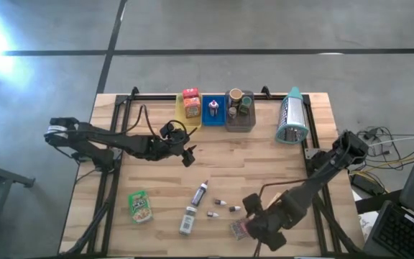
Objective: Pick & Place Kitchen Items
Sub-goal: Put the red seasoning can into the black bin
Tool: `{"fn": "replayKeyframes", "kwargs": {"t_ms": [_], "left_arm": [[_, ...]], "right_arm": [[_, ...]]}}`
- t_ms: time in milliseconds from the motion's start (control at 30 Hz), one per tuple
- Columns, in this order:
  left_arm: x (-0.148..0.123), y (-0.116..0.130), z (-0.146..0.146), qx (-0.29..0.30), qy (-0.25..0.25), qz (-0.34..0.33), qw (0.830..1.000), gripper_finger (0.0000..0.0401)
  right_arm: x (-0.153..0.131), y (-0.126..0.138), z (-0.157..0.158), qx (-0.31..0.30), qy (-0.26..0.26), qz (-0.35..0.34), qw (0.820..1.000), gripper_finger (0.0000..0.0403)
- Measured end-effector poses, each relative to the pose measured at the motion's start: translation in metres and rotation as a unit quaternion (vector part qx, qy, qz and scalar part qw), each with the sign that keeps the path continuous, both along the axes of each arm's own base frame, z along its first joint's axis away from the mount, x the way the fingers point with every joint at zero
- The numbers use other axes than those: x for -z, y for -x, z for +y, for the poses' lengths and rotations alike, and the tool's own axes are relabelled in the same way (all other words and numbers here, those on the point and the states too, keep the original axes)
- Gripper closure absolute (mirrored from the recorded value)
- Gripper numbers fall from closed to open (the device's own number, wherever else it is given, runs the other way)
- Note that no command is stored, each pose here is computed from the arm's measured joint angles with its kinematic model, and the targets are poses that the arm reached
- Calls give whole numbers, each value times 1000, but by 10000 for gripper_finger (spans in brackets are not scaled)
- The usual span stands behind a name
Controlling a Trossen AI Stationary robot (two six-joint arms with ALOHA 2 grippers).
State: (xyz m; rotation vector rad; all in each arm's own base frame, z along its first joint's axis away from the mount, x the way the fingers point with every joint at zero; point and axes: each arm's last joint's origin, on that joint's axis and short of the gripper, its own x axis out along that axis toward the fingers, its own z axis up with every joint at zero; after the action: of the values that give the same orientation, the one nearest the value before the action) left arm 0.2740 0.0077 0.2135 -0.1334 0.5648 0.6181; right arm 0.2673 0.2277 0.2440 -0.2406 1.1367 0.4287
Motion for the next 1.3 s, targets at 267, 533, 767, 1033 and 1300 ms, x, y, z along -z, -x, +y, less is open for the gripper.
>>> {"fn": "replayKeyframes", "kwargs": {"t_ms": [267,533,767,1033,1300], "left_arm": [[0,0,0,0,0,0,1000,128],[0,0,0,0,0,0,1000,128],[0,0,0,0,0,0,1000,128],[0,0,0,0,0,0,1000,128],[0,0,0,0,0,0,1000,128]], "right_arm": [[0,-4,1,16,-6,-24,1000,73],[6,-6,0,67,8,-47,997,31],[18,-3,-3,74,10,-33,997,19],[21,-5,-4,81,1,-37,996,19],[32,-1,-6,89,-4,-22,996,19]]}}
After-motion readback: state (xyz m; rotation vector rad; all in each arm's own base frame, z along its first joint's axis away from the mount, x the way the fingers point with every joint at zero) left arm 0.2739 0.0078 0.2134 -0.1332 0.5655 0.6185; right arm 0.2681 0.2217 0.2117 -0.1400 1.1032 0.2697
